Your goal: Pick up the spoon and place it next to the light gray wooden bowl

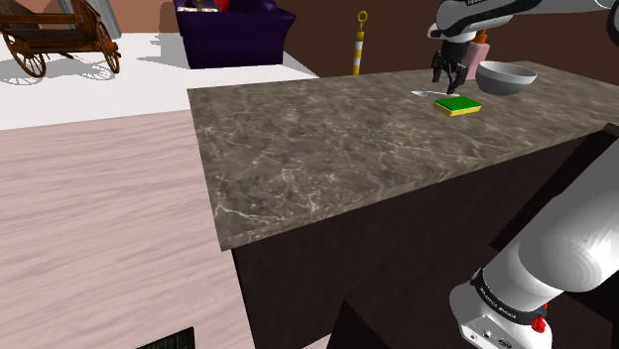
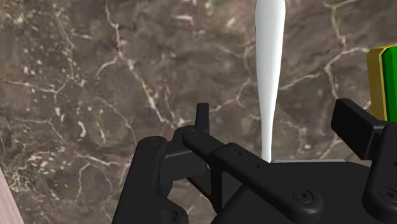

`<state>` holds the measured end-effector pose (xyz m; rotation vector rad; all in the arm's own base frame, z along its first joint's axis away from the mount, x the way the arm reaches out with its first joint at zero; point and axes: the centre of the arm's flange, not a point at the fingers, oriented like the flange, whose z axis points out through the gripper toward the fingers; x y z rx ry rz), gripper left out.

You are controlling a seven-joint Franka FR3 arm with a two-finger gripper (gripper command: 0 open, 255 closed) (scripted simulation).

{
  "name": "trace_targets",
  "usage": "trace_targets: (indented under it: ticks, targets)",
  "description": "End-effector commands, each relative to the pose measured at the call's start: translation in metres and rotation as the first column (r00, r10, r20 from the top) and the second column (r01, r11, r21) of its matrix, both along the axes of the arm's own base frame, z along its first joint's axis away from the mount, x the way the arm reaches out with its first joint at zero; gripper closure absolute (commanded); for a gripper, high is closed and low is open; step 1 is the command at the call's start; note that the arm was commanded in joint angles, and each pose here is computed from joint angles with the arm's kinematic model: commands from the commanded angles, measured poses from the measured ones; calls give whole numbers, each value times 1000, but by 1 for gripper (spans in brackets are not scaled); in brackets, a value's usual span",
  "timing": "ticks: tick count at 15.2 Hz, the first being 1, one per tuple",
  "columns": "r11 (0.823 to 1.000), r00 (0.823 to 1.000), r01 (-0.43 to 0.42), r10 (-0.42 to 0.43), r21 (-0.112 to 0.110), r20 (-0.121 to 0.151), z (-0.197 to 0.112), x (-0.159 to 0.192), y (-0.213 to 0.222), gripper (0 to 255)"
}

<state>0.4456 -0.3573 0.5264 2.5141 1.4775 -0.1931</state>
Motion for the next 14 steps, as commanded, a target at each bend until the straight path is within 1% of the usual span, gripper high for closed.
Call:
trace_targets:
  ticks: [1,2,6,14]
  targets:
    - [1000,1000,0,0,0,0,0,0,0,0]
    - [1000,1000,0,0,0,0,0,0,0,0]
    - [1000,1000,0,0,0,0,48,0,13,0]
    - [1000,1000,0,0,0,0,48,0,13,0]
